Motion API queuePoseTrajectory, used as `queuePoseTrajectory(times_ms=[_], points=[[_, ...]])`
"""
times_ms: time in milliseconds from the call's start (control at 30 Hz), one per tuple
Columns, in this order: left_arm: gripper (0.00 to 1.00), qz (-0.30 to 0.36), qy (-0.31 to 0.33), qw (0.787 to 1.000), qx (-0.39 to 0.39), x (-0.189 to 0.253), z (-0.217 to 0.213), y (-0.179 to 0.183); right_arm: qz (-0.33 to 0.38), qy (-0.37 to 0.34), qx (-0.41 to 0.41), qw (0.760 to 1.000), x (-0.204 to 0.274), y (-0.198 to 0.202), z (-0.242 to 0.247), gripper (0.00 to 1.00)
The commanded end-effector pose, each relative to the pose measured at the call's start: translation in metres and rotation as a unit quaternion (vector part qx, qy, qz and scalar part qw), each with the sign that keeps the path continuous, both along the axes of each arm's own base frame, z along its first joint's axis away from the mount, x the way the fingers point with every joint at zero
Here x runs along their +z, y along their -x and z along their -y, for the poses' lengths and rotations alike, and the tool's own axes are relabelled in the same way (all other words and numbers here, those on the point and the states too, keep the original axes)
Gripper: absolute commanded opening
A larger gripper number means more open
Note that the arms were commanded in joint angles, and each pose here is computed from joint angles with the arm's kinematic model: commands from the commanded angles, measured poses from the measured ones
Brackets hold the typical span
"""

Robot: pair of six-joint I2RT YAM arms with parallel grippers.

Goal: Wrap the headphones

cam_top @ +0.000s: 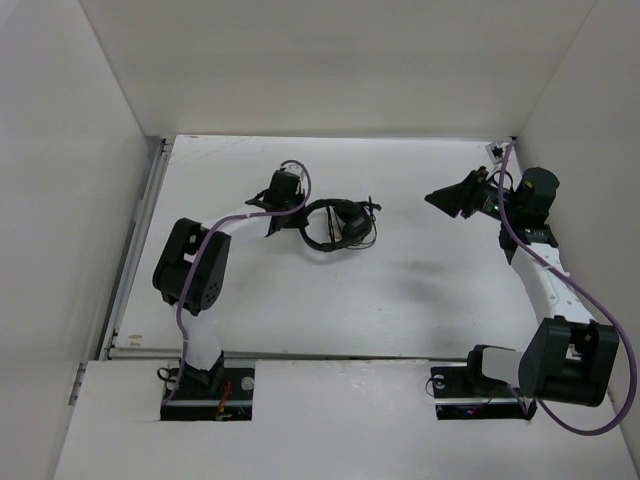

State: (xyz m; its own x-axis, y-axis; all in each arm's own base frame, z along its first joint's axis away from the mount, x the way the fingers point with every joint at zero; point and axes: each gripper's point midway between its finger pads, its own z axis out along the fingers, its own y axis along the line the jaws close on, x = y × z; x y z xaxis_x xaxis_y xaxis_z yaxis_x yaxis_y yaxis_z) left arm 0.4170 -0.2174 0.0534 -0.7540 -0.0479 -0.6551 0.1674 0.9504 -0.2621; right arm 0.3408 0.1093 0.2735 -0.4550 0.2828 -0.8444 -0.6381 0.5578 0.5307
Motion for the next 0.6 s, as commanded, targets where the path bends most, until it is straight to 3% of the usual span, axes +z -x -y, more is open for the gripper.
queuePoseTrajectory(times_ms=[0, 333, 567], points=[[0.06, 0.047, 0.032, 0.998, 0.012, 0.031, 0.010, -0.027, 0.023, 0.007, -0.003, 1.000, 0.006, 0.003, 0.002, 0.53], [0.21, 0.044, 0.010, 0.999, 0.019, 0.018, 0.010, -0.030, 0.022, 0.007, -0.006, 1.000, 0.006, 0.002, 0.004, 0.53], [0.45, 0.044, 0.002, 0.999, 0.015, 0.014, 0.013, -0.030, 0.022, 0.007, -0.007, 1.000, 0.006, 0.002, 0.004, 0.53]])
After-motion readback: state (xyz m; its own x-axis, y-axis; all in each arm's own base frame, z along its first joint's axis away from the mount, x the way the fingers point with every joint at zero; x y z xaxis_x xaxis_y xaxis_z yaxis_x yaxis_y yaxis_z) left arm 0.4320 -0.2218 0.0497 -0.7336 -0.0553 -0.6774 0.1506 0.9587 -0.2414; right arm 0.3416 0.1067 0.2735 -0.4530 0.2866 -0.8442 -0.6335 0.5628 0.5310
